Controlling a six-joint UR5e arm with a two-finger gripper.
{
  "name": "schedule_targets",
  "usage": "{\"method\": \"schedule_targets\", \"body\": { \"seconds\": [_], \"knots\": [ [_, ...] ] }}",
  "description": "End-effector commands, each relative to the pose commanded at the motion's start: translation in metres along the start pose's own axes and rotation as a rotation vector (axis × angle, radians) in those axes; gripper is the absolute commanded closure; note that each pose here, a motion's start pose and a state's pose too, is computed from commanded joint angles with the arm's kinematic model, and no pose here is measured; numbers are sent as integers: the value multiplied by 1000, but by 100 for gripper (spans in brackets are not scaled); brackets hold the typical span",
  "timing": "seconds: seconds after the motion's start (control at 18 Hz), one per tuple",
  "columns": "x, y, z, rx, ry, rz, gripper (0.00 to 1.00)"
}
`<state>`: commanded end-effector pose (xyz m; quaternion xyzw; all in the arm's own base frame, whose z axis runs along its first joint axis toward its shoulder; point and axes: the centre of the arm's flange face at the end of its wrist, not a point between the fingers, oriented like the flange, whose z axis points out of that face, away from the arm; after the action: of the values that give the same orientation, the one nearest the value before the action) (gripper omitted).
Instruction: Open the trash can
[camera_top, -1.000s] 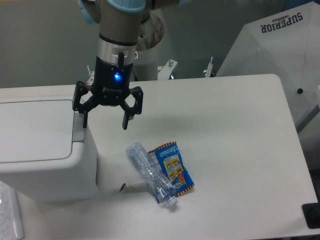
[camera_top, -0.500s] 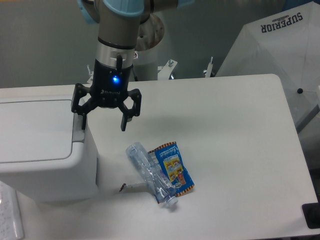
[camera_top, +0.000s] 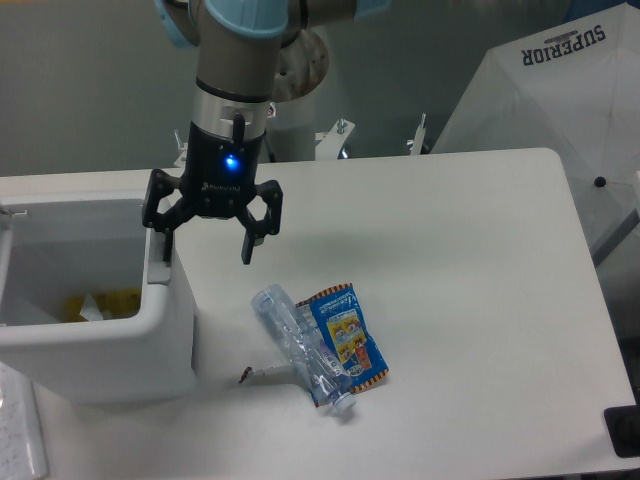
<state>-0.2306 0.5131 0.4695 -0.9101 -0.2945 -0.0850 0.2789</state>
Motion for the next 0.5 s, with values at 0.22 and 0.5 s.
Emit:
{"method": "schedule_targets", "body": {
  "seconds": [0.22, 0.5],
  "knots": [
    [7, -17, -25, 72, -7, 34, 0],
    [-20, -45, -54, 147, -233, 103, 0]
  ]
}}
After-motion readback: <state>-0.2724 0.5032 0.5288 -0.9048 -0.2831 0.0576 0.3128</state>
